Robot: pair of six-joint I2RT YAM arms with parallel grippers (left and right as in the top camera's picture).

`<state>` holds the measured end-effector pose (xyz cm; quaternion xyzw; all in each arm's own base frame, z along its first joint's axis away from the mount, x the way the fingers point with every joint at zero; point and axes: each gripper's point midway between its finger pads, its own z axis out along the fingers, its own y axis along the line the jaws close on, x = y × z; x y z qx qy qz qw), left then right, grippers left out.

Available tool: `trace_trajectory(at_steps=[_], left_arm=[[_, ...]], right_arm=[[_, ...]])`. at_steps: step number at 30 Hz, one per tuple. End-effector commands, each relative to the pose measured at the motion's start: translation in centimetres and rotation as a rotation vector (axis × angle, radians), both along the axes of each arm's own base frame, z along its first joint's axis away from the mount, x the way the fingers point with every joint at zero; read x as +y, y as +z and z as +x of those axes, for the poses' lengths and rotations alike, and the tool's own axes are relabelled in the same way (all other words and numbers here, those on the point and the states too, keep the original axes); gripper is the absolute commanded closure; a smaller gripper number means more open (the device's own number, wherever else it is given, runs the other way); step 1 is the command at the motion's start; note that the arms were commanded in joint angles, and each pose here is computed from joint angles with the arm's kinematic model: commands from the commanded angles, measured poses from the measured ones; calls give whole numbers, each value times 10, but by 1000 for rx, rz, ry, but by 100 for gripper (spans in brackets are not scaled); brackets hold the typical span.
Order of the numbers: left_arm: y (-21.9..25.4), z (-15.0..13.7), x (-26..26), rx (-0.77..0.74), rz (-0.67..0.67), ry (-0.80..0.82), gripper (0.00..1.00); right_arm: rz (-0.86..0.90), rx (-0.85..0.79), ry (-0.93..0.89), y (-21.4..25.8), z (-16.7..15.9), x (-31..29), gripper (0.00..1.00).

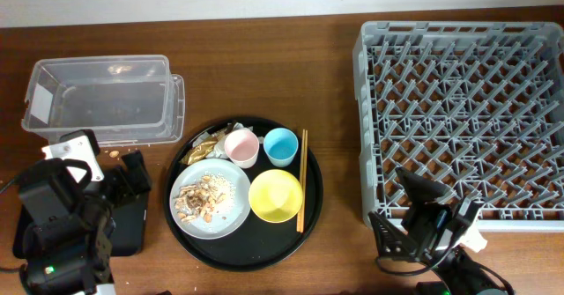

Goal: Sort waste into correct bins and load items into the dishwasher rack
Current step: 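Reach the right gripper over the black tray and grasp the yellow bowl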

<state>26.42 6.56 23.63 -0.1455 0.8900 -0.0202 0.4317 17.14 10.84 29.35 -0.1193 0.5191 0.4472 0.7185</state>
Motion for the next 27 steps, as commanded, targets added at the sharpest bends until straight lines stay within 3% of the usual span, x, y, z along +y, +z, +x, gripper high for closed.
trace_trajectory(at_steps=[1,3,6,15,23,27], left_arm=[[13,3,-2,-45,-7,-8,1],[15,3,13,-53,17,78,1],[9,-4,34,-43,-70,282,1],[-14,5,39,41,-105,298,1],[-31,10,41,101,-120,301,1],[-36,12,42,120,-125,302,1]], right_arm=[[200,131,66,15,1,-9,1],[165,179,84,26,1,-3,1],[-78,335,107,21,9,16,2],[-569,759,69,43,56,31,1],[-973,892,-55,-32,71,140,1],[-1052,1011,-28,-74,82,186,1]])
